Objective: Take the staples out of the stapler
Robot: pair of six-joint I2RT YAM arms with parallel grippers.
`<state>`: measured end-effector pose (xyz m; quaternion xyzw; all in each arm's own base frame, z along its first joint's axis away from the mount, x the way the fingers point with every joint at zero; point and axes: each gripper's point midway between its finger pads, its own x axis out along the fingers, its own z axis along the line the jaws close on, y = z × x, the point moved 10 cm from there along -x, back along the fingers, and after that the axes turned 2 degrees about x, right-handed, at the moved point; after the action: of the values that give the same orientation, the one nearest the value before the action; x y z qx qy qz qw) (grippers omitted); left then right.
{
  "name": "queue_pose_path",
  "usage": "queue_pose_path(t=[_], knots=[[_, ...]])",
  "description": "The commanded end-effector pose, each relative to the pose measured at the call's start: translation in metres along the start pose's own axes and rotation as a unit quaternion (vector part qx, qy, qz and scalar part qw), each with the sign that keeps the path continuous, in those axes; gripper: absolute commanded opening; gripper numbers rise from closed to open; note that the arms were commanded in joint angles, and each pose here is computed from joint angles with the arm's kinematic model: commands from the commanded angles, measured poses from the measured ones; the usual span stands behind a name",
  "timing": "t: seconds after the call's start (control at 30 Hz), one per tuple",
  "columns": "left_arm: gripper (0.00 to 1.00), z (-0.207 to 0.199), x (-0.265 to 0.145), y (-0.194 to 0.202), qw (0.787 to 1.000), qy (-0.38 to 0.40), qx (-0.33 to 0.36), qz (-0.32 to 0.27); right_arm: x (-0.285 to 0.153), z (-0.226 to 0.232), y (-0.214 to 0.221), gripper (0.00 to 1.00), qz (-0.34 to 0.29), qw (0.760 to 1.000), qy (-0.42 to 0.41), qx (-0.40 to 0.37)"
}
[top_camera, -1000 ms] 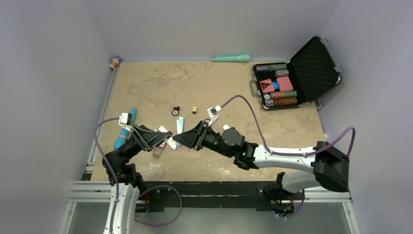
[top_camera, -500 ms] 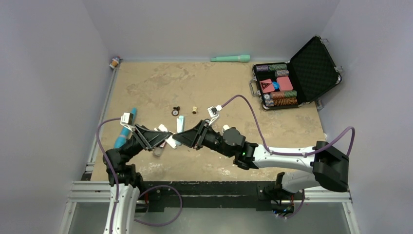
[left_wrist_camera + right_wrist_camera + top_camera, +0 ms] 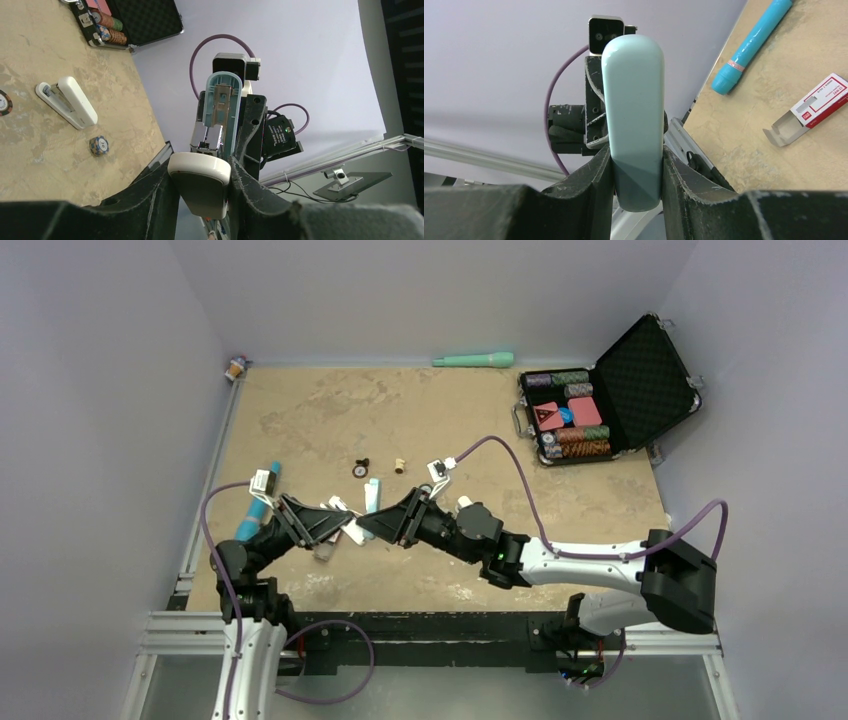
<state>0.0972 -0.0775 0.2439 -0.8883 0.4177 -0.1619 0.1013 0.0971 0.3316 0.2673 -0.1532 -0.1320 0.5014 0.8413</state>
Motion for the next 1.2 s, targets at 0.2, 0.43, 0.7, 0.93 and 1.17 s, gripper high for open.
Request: queue_pose_path(t=[0.2,0.43,0.7,0.93,1.17], knots=[[0.0,-0.013,-0.007,0.001,0.984,-0.168,0.066,0.015,-0.01,0.011,-0.005,0.24,-0.012,0.999,-0.031,0.027],[0.0,-0.009,-0.011,0.004,0.976,-0.208,0.058,0.029,-0.04,-0.007,-0.004,0.67,-0.024,0.999,0.003,0.035],[0.0,0.002,-0.014,0.005,0.967,-0.243,0.07,0.04,-0.067,-0.014,-0.01,0.69,-0.035,0.998,0.048,0.016],[0.0,0.019,-0.013,0.002,0.933,-0.343,0.072,0.077,-0.08,-0.022,-0.011,0.59,-0.02,0.993,0.113,-0.024],[0.0,0.025,0.011,0.0,0.895,-0.411,0.102,0.141,-0.085,-0.027,-0.011,0.47,-0.01,0.986,0.16,-0.04]])
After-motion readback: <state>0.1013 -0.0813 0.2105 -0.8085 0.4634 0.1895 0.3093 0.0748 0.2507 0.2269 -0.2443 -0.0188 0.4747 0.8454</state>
